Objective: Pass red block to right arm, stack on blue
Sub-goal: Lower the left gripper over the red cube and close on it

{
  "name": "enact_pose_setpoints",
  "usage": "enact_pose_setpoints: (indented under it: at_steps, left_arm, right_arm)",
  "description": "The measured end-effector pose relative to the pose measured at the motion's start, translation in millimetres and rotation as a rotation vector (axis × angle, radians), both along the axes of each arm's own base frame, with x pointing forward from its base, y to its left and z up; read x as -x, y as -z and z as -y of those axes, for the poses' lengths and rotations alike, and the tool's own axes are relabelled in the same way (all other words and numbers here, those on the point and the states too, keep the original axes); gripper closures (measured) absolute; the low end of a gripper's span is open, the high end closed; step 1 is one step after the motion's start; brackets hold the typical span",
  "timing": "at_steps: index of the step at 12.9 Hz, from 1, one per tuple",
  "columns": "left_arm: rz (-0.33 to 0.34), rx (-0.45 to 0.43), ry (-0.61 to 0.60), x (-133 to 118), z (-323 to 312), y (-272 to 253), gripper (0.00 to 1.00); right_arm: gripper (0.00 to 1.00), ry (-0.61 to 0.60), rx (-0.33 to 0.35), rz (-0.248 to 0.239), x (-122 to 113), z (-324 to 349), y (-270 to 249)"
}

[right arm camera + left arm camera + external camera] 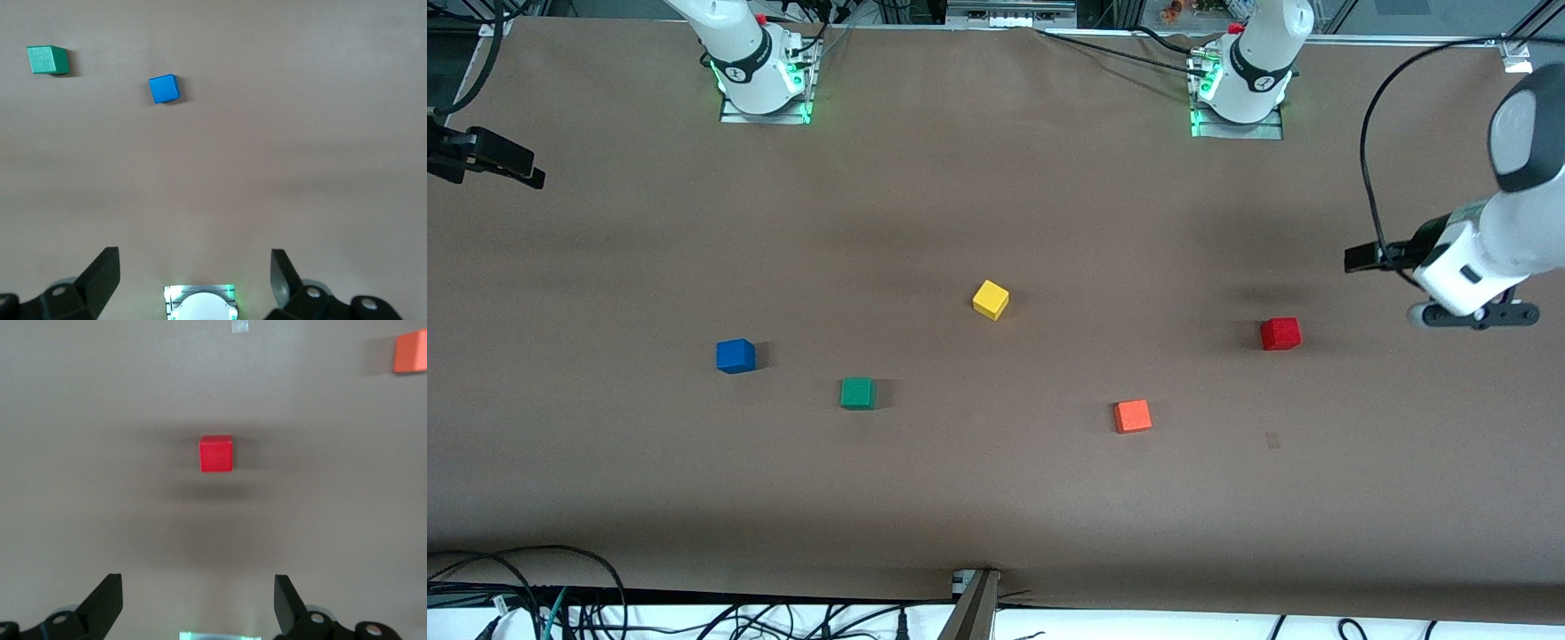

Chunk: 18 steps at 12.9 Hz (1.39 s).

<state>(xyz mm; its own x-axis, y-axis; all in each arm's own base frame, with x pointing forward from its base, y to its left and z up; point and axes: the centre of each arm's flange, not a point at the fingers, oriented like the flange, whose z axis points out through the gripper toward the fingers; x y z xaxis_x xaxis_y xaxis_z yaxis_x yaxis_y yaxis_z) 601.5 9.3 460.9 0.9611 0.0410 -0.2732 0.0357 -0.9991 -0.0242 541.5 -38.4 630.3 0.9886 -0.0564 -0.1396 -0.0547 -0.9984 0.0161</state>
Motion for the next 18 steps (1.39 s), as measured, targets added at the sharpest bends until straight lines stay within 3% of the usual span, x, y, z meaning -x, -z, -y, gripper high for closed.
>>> enact_pose_setpoints:
  at_steps: [3,6,13,18]
  left_arm:
    - [-0.002,0.004,0.002,-19,0,48,0.0]
    - [0.047,0.011,0.019,-28,6,101,0.0]
    - [0.135,0.021,0.047,1,8,195,0.0]
    - [0.188,0.024,0.053,27,9,237,0.0]
  right_arm:
    - [0.0,0.0,0.0,0.0,0,0,0]
    - [0.0,-0.004,0.0,0.0,0,-2,0]
    - [0.0,0.004,0.0,-0.009,-3,2,5]
    - [0.0,0.012,0.002,-0.047,-14,6,28]
